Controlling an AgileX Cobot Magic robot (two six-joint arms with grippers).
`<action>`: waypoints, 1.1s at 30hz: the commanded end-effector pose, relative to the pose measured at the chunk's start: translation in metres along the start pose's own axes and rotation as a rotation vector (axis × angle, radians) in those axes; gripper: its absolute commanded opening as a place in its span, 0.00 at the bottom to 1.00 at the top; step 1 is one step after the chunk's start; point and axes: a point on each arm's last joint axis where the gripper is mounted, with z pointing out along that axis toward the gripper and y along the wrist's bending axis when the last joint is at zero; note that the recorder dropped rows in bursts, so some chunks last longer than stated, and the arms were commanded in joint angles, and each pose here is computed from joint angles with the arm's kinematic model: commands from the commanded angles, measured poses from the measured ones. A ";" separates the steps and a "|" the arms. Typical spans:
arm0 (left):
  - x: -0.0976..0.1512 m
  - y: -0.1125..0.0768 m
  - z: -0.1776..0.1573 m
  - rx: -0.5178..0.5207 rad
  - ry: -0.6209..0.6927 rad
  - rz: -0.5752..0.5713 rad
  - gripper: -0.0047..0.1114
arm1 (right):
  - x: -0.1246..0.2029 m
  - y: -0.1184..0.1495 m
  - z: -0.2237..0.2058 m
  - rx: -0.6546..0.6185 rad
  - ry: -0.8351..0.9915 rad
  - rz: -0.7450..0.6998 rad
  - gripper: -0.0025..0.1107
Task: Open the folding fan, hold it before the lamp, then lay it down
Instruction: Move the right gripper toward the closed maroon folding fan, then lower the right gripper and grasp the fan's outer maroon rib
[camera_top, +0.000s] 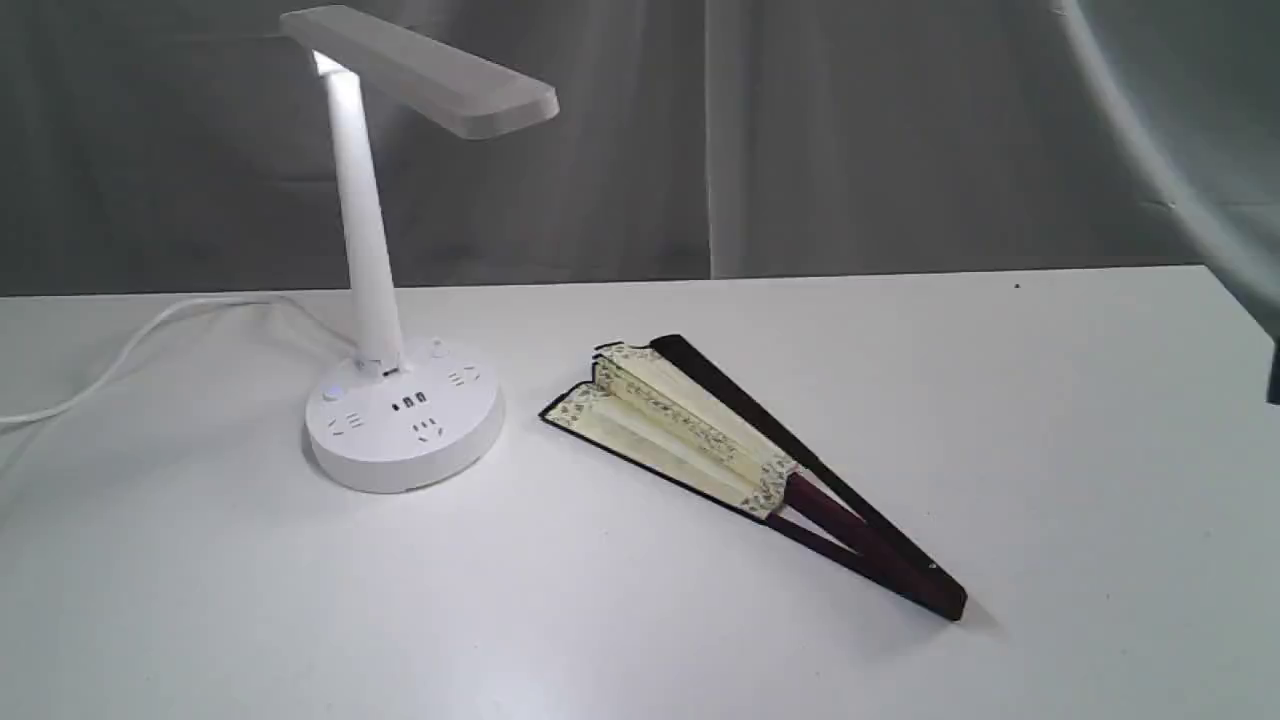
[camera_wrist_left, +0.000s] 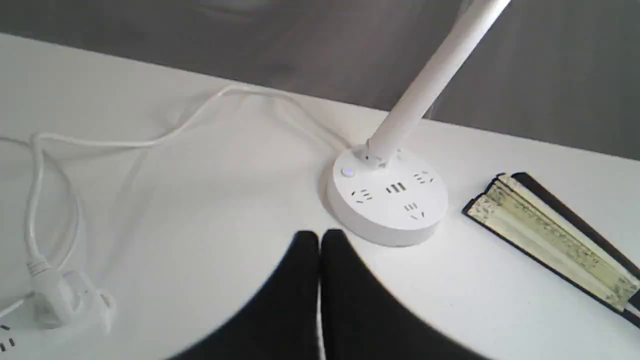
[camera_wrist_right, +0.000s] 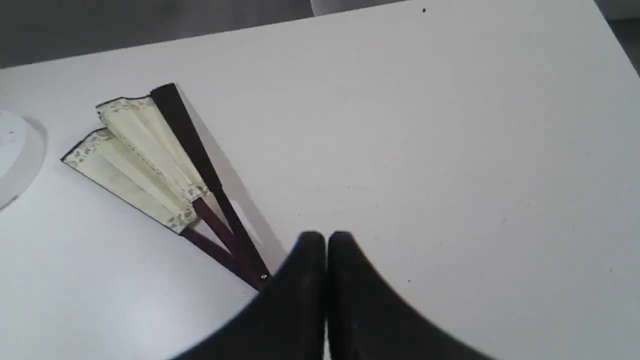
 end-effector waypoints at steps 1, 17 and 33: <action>-0.004 -0.002 0.017 0.005 0.021 -0.007 0.04 | -0.011 0.002 0.015 -0.001 0.033 -0.030 0.02; 0.017 0.001 0.091 -0.069 0.320 -0.004 0.05 | -0.014 0.010 0.083 -0.113 0.200 -0.045 0.34; 0.014 0.000 0.138 -0.102 0.460 0.008 0.16 | -0.001 0.010 0.138 -0.147 0.417 -0.013 0.34</action>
